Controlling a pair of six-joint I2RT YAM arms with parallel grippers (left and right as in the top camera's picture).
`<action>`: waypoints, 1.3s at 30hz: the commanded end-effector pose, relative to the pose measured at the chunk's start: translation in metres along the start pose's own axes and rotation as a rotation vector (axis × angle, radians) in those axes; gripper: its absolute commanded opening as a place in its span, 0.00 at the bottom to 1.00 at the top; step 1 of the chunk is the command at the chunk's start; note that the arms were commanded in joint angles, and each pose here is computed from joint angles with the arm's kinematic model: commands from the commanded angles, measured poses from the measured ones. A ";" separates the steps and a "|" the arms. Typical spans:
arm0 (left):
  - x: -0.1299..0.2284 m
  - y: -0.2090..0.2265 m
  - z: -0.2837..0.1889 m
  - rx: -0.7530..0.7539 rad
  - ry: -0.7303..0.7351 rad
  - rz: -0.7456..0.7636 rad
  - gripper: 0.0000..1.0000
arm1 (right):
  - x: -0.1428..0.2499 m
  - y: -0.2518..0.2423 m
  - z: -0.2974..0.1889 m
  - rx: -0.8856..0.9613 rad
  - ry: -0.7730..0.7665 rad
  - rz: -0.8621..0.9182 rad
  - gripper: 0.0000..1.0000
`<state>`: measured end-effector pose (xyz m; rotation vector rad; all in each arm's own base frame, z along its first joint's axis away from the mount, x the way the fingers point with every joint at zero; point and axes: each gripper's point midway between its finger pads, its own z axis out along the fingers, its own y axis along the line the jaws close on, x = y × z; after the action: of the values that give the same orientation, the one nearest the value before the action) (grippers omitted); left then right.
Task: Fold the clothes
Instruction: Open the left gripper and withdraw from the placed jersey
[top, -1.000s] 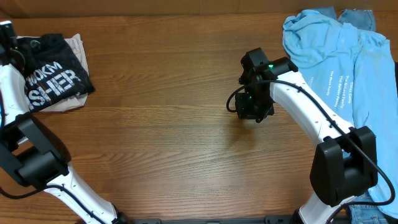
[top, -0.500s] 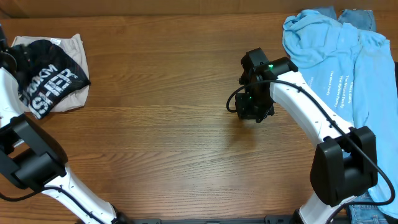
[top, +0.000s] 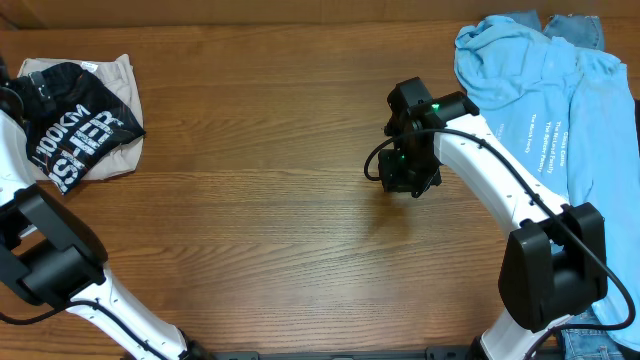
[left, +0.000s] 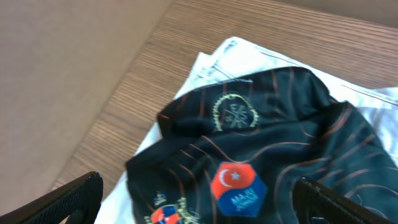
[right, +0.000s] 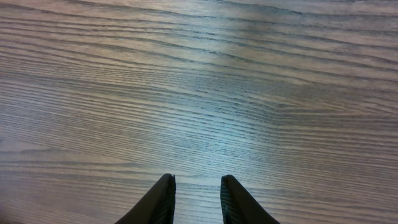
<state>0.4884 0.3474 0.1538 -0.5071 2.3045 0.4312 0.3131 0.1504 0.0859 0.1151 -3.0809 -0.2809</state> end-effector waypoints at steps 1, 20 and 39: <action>-0.016 -0.027 -0.012 0.123 -0.046 0.001 1.00 | -0.001 -0.001 -0.008 0.001 -0.030 -0.002 0.28; -0.008 -0.305 -0.214 0.597 -0.024 0.332 1.00 | -0.075 0.019 -0.038 -0.075 -0.331 -0.077 1.00; 0.088 -0.318 -0.354 0.763 0.244 0.468 1.00 | -0.043 -0.041 -0.146 0.034 -0.529 0.140 1.00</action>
<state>0.3960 -0.1065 0.2348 0.4052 2.6925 -0.2963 0.3803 0.0970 0.1772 -0.1343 -3.4652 -0.3175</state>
